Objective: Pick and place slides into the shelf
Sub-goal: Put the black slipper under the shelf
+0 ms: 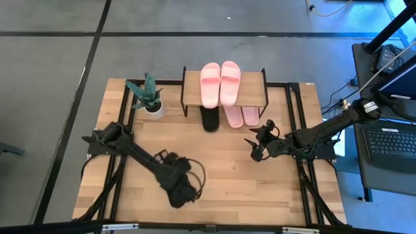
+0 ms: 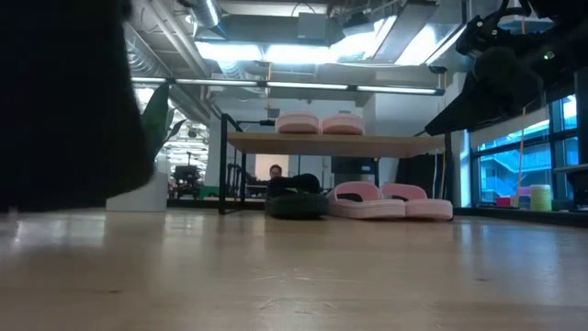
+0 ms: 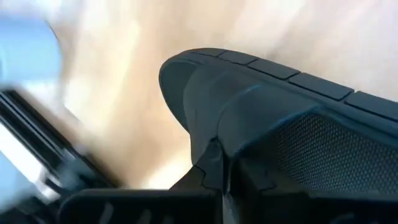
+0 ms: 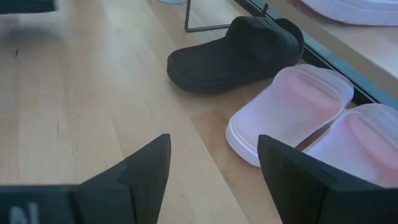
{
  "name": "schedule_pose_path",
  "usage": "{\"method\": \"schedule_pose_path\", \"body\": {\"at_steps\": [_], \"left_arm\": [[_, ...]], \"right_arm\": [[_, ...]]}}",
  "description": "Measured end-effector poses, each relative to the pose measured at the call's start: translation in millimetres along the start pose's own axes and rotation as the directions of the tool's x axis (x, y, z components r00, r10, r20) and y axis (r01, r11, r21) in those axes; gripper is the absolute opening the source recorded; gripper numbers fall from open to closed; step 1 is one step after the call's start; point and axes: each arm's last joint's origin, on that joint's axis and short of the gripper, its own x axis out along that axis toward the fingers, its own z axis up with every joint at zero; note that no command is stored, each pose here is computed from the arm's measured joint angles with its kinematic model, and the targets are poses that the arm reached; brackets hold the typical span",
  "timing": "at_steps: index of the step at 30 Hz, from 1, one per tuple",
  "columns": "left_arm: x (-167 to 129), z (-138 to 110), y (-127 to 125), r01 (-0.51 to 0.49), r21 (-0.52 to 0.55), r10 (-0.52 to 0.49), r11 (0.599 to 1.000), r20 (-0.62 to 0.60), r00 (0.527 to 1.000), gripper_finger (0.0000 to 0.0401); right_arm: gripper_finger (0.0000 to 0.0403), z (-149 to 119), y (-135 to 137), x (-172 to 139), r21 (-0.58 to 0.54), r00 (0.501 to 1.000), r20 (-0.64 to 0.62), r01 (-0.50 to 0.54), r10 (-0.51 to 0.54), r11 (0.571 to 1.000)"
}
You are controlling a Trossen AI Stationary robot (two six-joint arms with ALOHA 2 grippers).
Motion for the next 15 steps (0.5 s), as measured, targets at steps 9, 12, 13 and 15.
{"method": "schedule_pose_path", "body": {"at_steps": [9, 12, 13, 15], "left_arm": [[30, 59, 18, -0.253, 0.168, 0.217, 0.953, 0.206, 0.954, 0.0004], [39, 74, 25, -0.283, 0.177, 0.247, 0.943, 0.199, 0.948, 0.0004], [43, 79, 26, -0.292, 0.181, 0.256, 0.939, 0.195, 0.947, 0.0004], [54, 89, 26, -0.303, 0.196, 0.269, 0.933, 0.182, 0.946, 0.0004]], "right_arm": [[0.0242, 0, 0, 0, 0.006, 1.000, 0.002, -0.001, 0.001, 1.000], [0.0242, 0, 0, 0, 0.010, 1.000, 0.002, -0.001, 0.001, 1.000], [0.0242, 0, 0, 0, 0.013, 1.000, 0.002, -0.001, 0.001, 1.000], [0.0242, 0, 0, 0, 0.022, 1.000, 0.002, -0.001, 0.001, 1.000]]}}
